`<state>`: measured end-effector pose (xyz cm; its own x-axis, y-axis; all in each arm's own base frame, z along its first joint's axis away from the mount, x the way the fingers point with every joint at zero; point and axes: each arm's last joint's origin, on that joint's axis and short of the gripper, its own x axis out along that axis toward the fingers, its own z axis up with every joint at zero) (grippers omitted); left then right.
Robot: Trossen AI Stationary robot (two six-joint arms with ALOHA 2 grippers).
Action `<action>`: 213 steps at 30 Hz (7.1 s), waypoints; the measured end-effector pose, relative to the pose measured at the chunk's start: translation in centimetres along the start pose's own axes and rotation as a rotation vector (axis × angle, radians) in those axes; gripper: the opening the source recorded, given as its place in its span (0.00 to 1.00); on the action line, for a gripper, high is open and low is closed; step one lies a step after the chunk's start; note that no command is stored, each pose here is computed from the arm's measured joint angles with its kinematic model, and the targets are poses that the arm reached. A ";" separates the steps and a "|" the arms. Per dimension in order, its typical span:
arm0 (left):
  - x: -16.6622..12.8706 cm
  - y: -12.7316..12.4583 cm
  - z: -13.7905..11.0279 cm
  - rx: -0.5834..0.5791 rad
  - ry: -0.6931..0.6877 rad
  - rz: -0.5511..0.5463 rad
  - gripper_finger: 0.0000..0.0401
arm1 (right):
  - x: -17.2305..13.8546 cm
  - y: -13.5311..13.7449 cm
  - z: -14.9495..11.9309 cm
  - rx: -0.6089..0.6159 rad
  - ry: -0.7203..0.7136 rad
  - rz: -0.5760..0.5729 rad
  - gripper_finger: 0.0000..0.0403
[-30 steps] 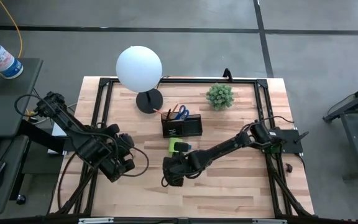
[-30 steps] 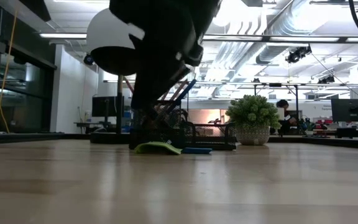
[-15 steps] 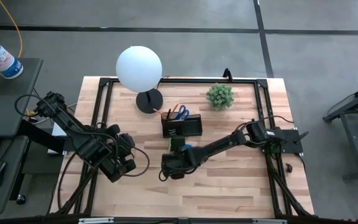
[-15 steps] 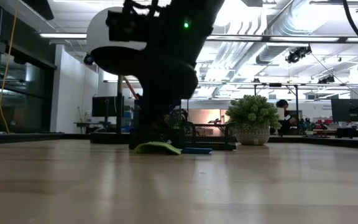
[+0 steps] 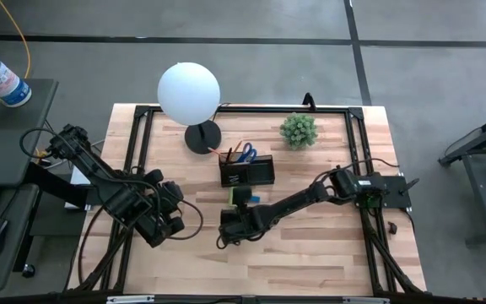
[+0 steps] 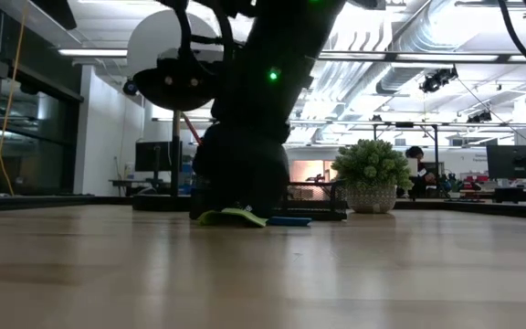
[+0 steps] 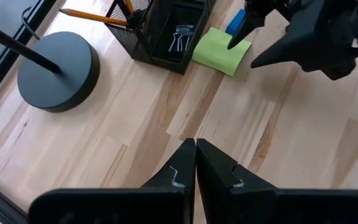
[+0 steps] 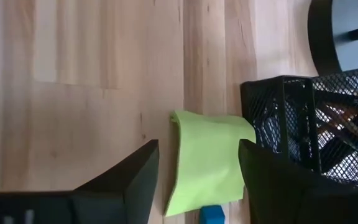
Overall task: Pick and place office supplies into organizer
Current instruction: Put the green sticky notes into the right side of the desk organizer
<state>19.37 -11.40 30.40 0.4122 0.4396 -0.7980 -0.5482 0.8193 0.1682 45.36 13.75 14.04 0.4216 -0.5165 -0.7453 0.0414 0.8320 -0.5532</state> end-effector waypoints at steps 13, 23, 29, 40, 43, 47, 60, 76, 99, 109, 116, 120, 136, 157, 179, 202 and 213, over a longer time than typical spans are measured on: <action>0.0 0.0 0.0 -0.022 0.002 -0.003 0.01 | 1.6 0.6 -0.4 -0.032 0.029 0.009 0.53; 0.0 -0.2 0.1 -0.036 -0.006 -0.017 0.01 | 2.5 -0.1 -0.5 -0.001 0.045 -0.022 0.45; 0.0 -0.2 0.1 -0.035 -0.008 -0.016 0.01 | 2.9 -0.1 -0.5 0.004 0.055 0.013 0.40; 0.0 -0.2 0.1 -0.036 -0.008 -0.016 0.01 | 3.0 0.0 -0.5 0.011 0.073 0.117 0.02; 0.0 -0.2 0.1 -0.036 -0.008 -0.016 0.01 | 3.0 0.0 -0.6 0.016 0.074 0.114 0.02; 0.0 -0.2 0.1 -0.036 -0.008 -0.016 0.01 | 2.3 -0.1 -0.1 -0.006 0.090 0.110 0.01; 0.0 0.0 -0.1 -0.012 0.015 0.001 0.01 | -4.7 -5.1 4.0 0.083 0.114 0.103 0.00; 0.0 0.5 -0.3 0.014 0.040 0.035 0.01 | -10.6 -12.6 2.1 0.144 0.240 0.227 0.00; -1.4 0.3 -2.3 0.027 0.067 0.038 0.01 | -8.8 -22.2 0.4 0.309 0.300 0.393 0.00; -1.5 0.4 -2.4 0.022 0.070 0.043 0.01 | -10.4 -23.8 -0.8 0.366 0.286 0.367 0.00; -1.5 0.5 -2.4 0.017 0.070 0.049 0.01 | -9.9 -22.4 -4.1 0.494 0.249 0.367 0.00; -1.5 0.5 -2.3 0.016 0.049 0.056 0.01 | -9.2 -21.6 -5.6 0.677 0.115 0.364 0.00; -1.5 0.5 -2.3 0.000 0.031 0.057 0.01 | -6.2 -17.3 -10.8 1.070 0.063 0.286 0.00; -1.5 0.3 -2.3 -0.058 0.040 0.039 0.01 | -3.1 -15.9 -13.6 1.800 -0.009 0.165 0.00; -1.5 0.2 -2.2 -0.059 0.017 0.039 0.01 | -0.7 -15.4 -13.5 2.013 0.045 0.173 0.00; -1.5 0.2 -2.2 -0.061 0.016 0.036 0.01 | 0.5 -15.0 -13.0 2.078 0.005 0.187 0.00; -1.5 0.2 -2.2 -0.061 0.016 0.036 0.01 | 0.5 -15.0 -13.0 2.034 0.002 0.186 0.06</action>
<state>17.08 -12.69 30.36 0.3802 0.4617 -0.8015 -0.6061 0.7789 0.1612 33.20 -1.63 17.09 0.5391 -0.4149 -0.7330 0.7511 -0.1569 0.6412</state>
